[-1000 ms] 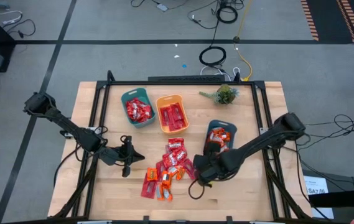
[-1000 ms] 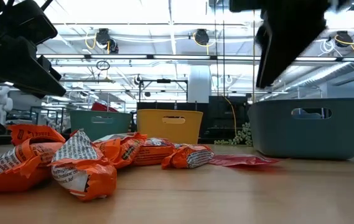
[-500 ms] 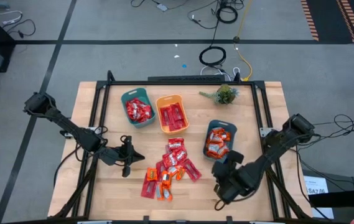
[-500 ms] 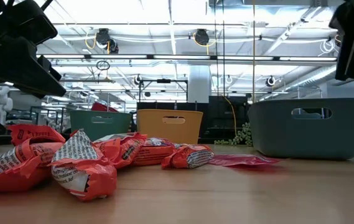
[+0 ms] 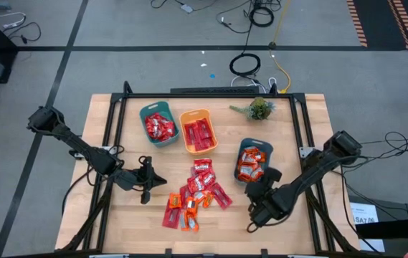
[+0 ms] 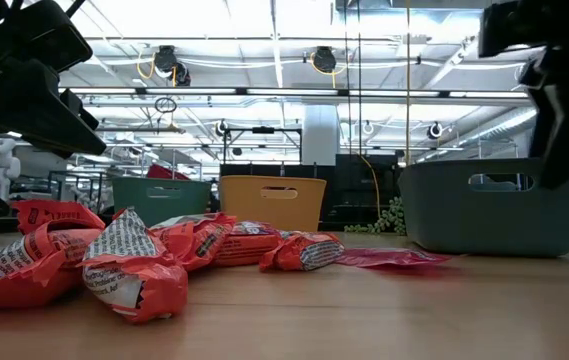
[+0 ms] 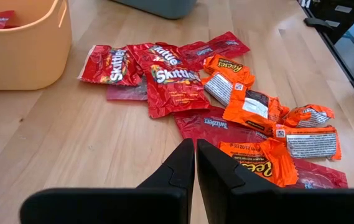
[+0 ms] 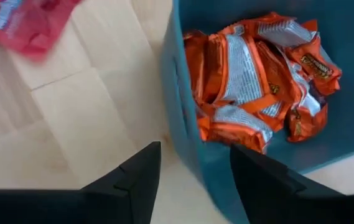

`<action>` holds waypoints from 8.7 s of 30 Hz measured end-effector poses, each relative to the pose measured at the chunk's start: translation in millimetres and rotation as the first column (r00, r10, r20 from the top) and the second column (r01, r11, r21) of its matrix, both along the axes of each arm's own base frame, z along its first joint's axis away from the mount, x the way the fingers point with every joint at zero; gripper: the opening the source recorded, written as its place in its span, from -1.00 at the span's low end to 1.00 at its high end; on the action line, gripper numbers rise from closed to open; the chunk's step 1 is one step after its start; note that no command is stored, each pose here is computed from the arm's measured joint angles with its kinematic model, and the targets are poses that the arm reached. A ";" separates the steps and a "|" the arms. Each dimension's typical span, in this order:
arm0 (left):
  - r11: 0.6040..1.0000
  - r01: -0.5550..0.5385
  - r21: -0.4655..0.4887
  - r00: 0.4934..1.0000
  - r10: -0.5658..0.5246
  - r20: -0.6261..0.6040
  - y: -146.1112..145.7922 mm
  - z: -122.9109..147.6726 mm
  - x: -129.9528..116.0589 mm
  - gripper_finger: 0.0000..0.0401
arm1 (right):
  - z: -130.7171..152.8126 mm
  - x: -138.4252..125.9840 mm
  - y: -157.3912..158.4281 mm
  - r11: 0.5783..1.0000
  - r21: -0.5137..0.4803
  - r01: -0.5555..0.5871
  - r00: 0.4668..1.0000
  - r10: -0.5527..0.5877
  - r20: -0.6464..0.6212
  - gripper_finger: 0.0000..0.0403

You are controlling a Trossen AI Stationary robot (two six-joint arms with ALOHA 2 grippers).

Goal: Sort candy
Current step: Adjust the dark blue bin, then put the red wrapper candy into the yellow bin, then put the red pack of candy into the light blue bin

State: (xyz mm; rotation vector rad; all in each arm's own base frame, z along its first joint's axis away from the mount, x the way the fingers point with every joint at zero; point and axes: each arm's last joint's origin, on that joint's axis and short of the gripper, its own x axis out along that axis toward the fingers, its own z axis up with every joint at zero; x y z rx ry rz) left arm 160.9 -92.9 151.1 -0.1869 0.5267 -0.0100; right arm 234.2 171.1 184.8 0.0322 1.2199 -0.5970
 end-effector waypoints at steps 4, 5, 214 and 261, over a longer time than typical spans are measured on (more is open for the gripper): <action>1.000 0.000 0.000 1.000 0.000 0.000 0.0 0.0 0.0 -0.86 | -1.4 5.9 -4.7 0.999 0.002 -0.049 0.999 0.049 -0.014 -0.32; 1.000 0.000 0.000 1.000 0.000 0.000 0.0 0.0 0.0 -0.86 | -1.4 7.5 -5.5 0.998 0.003 -0.068 0.998 0.068 -0.017 -0.41; 1.000 0.003 0.001 1.000 -0.003 -0.005 0.0 -0.3 -0.2 -0.86 | 24.5 158.0 -201.8 0.987 0.131 0.095 0.851 -0.149 0.503 -0.62; 1.000 0.003 -0.001 1.000 -0.003 -0.003 0.0 -0.2 -0.1 -0.86 | 22.9 142.0 -91.3 0.907 0.269 -0.324 0.894 0.200 0.402 -0.02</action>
